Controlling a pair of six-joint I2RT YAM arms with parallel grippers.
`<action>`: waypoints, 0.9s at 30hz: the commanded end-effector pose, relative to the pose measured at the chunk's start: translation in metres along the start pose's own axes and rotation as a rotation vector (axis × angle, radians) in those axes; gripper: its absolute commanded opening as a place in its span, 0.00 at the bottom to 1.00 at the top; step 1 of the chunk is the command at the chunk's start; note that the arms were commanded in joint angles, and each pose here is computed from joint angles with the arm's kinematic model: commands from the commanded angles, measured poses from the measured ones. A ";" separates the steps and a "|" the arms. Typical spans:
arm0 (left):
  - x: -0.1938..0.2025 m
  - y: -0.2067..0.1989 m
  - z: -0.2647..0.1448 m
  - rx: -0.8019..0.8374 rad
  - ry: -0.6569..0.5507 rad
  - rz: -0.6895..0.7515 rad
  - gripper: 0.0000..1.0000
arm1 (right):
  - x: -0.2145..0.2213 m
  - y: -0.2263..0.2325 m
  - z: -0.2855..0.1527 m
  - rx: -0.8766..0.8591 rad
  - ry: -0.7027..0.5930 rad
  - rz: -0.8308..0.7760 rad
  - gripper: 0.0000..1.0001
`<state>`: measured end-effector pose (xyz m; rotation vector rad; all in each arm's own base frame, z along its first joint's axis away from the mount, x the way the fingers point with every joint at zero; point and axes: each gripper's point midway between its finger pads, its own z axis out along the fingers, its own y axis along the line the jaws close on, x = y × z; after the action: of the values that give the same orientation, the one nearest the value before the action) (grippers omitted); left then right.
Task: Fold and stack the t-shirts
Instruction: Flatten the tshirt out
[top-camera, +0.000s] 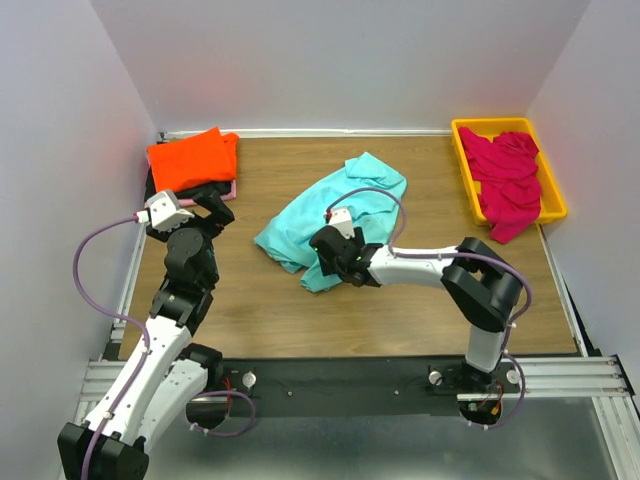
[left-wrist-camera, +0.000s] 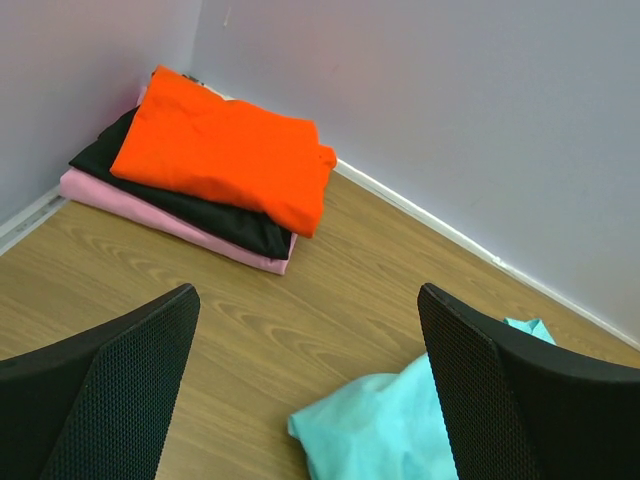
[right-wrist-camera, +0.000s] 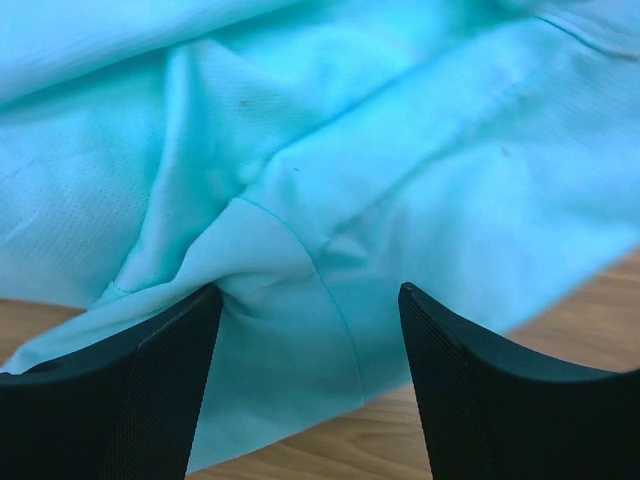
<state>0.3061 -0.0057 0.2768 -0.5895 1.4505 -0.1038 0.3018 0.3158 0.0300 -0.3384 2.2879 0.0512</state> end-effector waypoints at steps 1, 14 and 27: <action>0.000 0.005 0.000 -0.028 -0.003 0.000 0.97 | -0.015 -0.046 -0.021 0.184 -0.050 -0.004 0.80; 0.006 0.001 0.003 -0.011 0.014 0.007 0.97 | 0.001 0.040 -0.049 -0.148 0.025 0.008 0.76; 0.004 0.000 0.001 -0.003 0.009 0.006 0.97 | 0.013 0.059 -0.035 -0.187 0.062 0.021 0.58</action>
<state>0.3097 -0.0071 0.2704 -0.5850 1.4720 -0.0933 0.2495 0.3451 0.0333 -0.4385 2.3684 0.1969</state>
